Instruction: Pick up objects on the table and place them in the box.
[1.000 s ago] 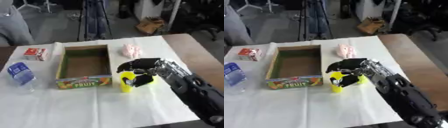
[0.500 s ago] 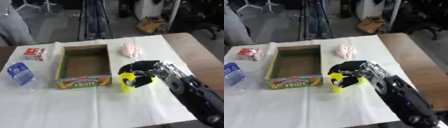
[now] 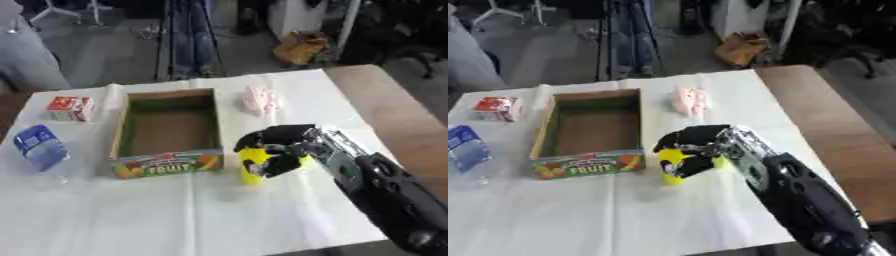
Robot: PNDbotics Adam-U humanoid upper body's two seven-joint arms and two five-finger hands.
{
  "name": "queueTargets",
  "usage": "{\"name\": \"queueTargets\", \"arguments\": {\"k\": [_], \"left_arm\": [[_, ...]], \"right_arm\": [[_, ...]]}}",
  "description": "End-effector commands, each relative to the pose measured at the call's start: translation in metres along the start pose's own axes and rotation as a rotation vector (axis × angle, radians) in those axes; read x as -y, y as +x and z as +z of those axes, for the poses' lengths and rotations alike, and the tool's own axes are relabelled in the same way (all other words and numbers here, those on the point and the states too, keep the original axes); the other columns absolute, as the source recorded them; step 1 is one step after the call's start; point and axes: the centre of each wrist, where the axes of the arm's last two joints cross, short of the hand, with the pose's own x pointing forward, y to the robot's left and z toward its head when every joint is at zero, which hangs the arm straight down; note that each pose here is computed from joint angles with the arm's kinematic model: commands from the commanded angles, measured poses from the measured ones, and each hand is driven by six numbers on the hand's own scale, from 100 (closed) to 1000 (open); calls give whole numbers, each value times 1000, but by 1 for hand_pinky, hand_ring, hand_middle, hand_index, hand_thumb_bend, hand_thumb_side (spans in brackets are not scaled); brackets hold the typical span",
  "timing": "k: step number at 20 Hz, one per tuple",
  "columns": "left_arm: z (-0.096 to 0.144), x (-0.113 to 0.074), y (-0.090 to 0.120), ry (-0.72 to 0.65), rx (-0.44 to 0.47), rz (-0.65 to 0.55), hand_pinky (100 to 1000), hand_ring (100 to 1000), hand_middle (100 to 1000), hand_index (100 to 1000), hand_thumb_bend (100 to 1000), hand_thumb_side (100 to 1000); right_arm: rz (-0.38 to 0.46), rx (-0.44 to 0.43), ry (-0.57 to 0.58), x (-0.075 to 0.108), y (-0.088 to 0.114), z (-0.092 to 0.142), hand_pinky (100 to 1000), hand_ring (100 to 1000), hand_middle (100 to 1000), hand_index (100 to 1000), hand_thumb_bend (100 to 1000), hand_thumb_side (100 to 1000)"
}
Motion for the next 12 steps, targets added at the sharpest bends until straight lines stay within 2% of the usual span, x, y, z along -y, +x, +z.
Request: {"name": "queueTargets", "arguments": {"k": [1, 5, 7, 8, 12], "left_arm": [[-7, -3, 7, -1, 37, -1, 539, 800, 786, 817, 556, 764], [-7, -2, 7, -2, 37, 0, 539, 800, 786, 817, 556, 764], [-7, -2, 7, -2, 38, 0, 539, 800, 786, 818, 557, 764], [-7, -2, 7, -3, 38, 0, 539, 801, 786, 818, 557, 764], [-7, -2, 7, -4, 38, 1, 539, 801, 786, 818, 557, 764]], "right_arm": [[14, 4, -8, 8, -1, 1, 805, 907, 952, 988, 100, 1000], [16, 6, 7, 7, -1, 1, 796, 905, 955, 986, 100, 1000], [24, 5, 19, 7, -1, 1, 794, 906, 958, 987, 119, 1000], [29, 4, 26, 7, -1, 1, 788, 904, 961, 986, 170, 968], [49, 0, 45, 6, -1, 1, 782, 901, 962, 987, 202, 932]]}}
